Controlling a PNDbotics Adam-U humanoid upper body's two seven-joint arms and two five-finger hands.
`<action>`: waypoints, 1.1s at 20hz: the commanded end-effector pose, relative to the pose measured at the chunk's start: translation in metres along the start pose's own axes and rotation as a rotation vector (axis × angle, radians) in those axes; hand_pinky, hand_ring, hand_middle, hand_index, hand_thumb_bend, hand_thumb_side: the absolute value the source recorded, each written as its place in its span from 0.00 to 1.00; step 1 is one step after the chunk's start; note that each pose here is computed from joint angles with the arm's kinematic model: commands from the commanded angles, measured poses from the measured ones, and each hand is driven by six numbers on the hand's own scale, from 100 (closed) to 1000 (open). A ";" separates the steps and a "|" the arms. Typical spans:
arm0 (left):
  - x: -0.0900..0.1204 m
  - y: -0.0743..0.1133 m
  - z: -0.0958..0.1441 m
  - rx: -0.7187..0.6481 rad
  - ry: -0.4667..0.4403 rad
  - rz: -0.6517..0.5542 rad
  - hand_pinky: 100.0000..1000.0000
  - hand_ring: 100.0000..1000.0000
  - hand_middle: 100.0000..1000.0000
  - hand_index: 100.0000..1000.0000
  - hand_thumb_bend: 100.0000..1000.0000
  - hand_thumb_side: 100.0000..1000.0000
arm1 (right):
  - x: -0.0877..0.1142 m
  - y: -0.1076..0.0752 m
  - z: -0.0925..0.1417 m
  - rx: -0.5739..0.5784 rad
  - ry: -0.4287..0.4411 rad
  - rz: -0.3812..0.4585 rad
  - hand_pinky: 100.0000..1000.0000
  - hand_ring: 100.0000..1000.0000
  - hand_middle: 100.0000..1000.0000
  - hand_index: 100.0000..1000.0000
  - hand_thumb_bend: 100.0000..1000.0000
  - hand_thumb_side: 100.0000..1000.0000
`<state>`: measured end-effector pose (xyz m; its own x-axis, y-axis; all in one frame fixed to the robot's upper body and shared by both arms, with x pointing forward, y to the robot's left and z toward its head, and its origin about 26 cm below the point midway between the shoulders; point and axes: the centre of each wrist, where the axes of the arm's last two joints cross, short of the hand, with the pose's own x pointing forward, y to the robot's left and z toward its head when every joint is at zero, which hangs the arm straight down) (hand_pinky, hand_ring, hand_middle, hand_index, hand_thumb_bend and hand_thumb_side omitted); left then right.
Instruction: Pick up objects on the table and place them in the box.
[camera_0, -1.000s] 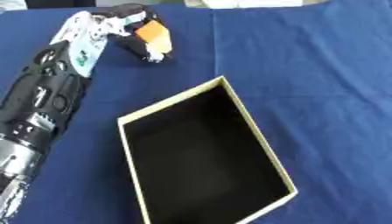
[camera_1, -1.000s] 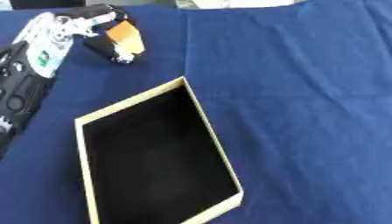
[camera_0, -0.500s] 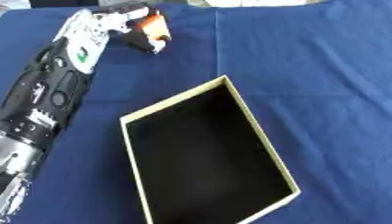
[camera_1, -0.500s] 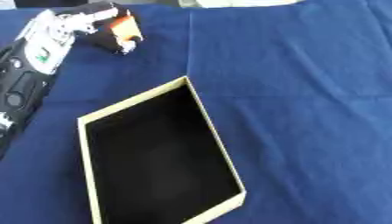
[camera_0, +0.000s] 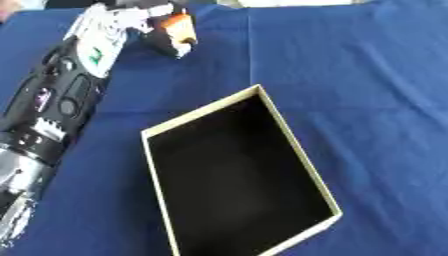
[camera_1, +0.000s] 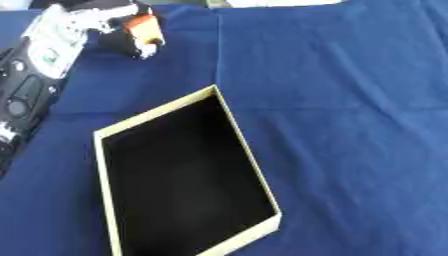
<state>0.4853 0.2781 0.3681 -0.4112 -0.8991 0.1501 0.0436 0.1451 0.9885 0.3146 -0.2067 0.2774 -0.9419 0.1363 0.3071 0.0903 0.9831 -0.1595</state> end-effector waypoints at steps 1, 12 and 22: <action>0.004 0.017 0.007 0.041 -0.005 -0.054 0.54 0.76 0.77 0.85 0.00 0.20 | 0.004 -0.001 -0.002 -0.001 -0.018 -0.005 0.74 0.72 0.45 0.69 0.00 0.80; 0.034 0.015 0.019 0.119 -0.132 -0.165 0.49 0.73 0.74 0.84 0.00 0.28 | 0.001 -0.003 0.005 -0.011 0.006 0.007 0.74 0.72 0.46 0.69 0.00 0.78; 0.110 -0.022 0.077 0.136 -0.381 -0.222 0.45 0.69 0.72 0.80 0.00 0.30 | 0.000 -0.005 0.008 -0.024 0.012 0.026 0.74 0.72 0.46 0.69 0.00 0.78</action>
<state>0.3864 0.2100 0.3459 -0.6926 -0.7190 -0.0571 -0.1375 0.0539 0.9890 0.3149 -0.2112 0.2653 -0.9273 0.1548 0.3408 0.1101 0.9830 -0.1469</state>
